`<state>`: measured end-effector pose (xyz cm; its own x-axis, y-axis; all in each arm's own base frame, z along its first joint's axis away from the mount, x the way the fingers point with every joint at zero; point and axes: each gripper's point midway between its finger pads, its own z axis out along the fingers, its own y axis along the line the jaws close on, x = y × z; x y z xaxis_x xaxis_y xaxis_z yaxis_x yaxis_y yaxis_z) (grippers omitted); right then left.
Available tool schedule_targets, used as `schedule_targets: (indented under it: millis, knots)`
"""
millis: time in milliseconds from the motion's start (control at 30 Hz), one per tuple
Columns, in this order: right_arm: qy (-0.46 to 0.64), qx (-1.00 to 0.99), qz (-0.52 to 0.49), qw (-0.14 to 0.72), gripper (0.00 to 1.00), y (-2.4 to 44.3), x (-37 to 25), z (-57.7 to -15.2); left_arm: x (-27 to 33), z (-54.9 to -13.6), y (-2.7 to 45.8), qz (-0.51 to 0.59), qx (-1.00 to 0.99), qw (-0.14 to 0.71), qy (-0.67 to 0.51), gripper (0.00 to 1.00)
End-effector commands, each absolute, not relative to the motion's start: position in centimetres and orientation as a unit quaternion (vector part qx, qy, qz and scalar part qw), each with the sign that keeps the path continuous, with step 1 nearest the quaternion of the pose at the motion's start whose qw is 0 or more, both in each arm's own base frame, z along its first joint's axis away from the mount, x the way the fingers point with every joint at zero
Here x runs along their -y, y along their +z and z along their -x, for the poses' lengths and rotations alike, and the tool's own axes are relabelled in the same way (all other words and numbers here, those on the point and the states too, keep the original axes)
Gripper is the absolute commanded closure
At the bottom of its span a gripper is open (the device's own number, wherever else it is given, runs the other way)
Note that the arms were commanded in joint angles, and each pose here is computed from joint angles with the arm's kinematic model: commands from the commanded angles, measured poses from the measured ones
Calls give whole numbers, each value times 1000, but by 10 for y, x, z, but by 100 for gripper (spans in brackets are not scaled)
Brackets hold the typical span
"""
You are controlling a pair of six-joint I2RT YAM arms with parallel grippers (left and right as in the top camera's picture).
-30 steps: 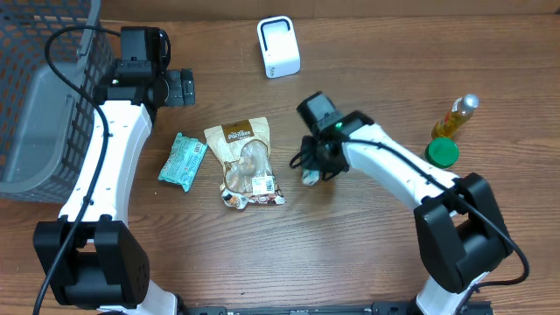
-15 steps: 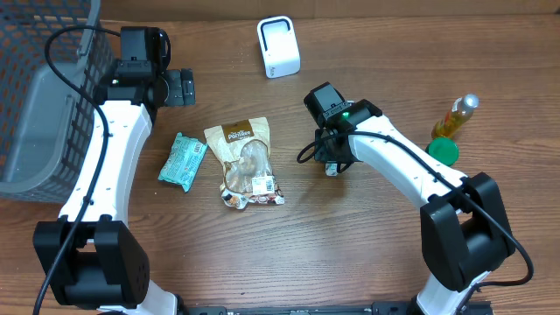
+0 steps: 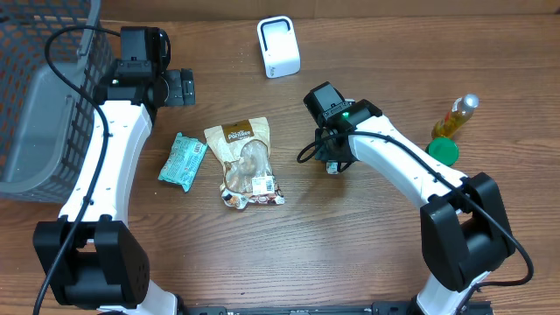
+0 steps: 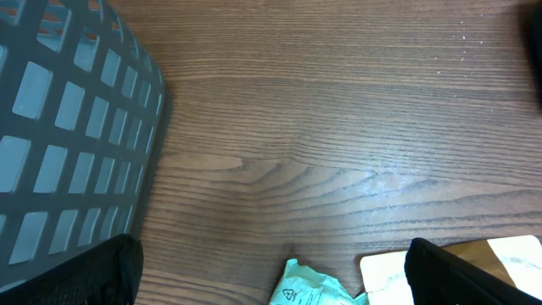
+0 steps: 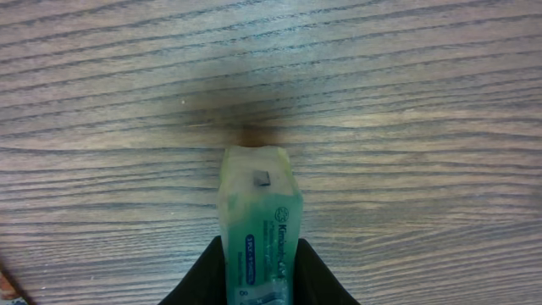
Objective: Scan the item barcode
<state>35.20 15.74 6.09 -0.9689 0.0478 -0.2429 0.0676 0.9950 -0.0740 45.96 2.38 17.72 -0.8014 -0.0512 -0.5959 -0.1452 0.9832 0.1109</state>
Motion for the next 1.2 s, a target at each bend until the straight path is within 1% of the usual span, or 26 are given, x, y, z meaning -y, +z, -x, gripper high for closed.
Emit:
schedule_targets:
  millis: [0,133,567,700,767,800,867,967,1067,1167]
  knots:
    - [-52,-989,-30,132,79,63,-153,-356,-23,-463,194,42,-940,329,79,0]
    - [-67,-988,-31,134,76,56,-146,-353,-23,-463,194,42,-940,330,79,0]
    - [-67,-988,-42,135,76,55,-145,-354,-23,-463,194,42,-940,330,79,0]
    - [-82,-984,-45,149,76,57,-140,-359,-23,-463,194,42,-940,330,79,0]
    - [-78,-984,-45,152,66,58,-142,-360,-23,-463,194,42,-940,330,79,0]
    - [-76,-984,-45,153,62,58,-142,-361,-23,-463,194,42,-940,330,79,0]
    - [-74,-984,-46,158,61,58,-144,-363,-23,-463,194,42,-940,330,79,0]
    - [-65,-981,-51,177,60,61,-146,-373,-23,-463,194,42,-940,330,79,0]
    - [-54,-969,-73,230,61,70,-143,-401,-23,-463,194,42,-940,330,79,1]
    - [-53,-960,-97,257,61,76,-131,-418,-23,-463,194,42,-940,330,79,0]
